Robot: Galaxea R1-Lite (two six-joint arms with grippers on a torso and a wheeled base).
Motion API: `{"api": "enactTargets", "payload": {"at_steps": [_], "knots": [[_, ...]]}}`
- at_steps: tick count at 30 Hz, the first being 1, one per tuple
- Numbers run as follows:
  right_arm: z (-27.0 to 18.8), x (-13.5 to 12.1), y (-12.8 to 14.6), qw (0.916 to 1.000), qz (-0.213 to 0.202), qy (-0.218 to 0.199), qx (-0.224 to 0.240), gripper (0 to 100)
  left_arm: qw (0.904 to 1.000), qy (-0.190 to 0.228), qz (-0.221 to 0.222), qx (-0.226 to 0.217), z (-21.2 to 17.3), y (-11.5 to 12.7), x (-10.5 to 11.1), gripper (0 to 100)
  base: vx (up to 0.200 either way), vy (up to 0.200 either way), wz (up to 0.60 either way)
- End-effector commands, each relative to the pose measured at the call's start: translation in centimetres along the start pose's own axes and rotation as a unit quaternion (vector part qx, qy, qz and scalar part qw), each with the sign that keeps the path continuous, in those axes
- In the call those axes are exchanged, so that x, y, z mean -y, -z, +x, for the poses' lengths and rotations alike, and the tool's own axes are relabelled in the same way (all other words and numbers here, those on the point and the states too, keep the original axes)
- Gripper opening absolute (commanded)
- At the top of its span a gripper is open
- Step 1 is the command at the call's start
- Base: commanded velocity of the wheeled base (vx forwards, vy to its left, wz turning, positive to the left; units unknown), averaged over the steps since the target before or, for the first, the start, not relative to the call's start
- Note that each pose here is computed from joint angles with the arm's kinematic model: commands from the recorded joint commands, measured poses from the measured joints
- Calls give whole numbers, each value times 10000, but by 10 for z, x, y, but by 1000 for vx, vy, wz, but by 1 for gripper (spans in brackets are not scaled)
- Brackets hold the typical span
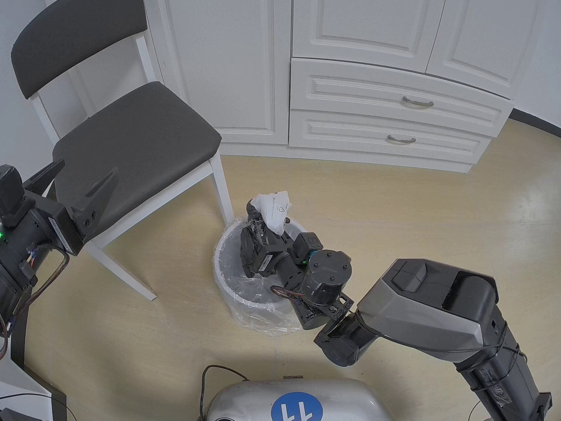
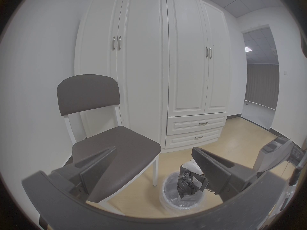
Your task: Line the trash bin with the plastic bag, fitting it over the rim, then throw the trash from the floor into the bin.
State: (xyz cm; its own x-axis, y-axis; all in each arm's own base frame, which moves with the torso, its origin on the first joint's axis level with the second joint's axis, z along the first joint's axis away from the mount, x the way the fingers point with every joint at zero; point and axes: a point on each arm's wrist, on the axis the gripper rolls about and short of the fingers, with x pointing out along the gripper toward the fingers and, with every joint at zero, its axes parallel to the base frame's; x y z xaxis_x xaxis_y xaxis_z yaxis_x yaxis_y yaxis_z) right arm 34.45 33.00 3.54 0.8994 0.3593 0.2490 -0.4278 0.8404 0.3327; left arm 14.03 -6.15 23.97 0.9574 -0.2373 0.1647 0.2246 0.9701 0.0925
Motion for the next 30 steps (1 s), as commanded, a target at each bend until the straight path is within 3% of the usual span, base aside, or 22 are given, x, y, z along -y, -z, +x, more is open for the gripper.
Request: {"api": "enactTargets", "payload": {"at_steps": [1,14,30], "knots": [[4,18,25,9999,-74,119,-35,0,10000,-3,0,7,0,0,0,100,0,0,0],[1,29,63,9989,-389,145,-229,0,10000,3,-3,23,-2,0,0,100,0,0,0],[-6,29,79,9978,-511,111,-396,0,10000,5,61,8,-2,0,0,100,0,0,0]]}}
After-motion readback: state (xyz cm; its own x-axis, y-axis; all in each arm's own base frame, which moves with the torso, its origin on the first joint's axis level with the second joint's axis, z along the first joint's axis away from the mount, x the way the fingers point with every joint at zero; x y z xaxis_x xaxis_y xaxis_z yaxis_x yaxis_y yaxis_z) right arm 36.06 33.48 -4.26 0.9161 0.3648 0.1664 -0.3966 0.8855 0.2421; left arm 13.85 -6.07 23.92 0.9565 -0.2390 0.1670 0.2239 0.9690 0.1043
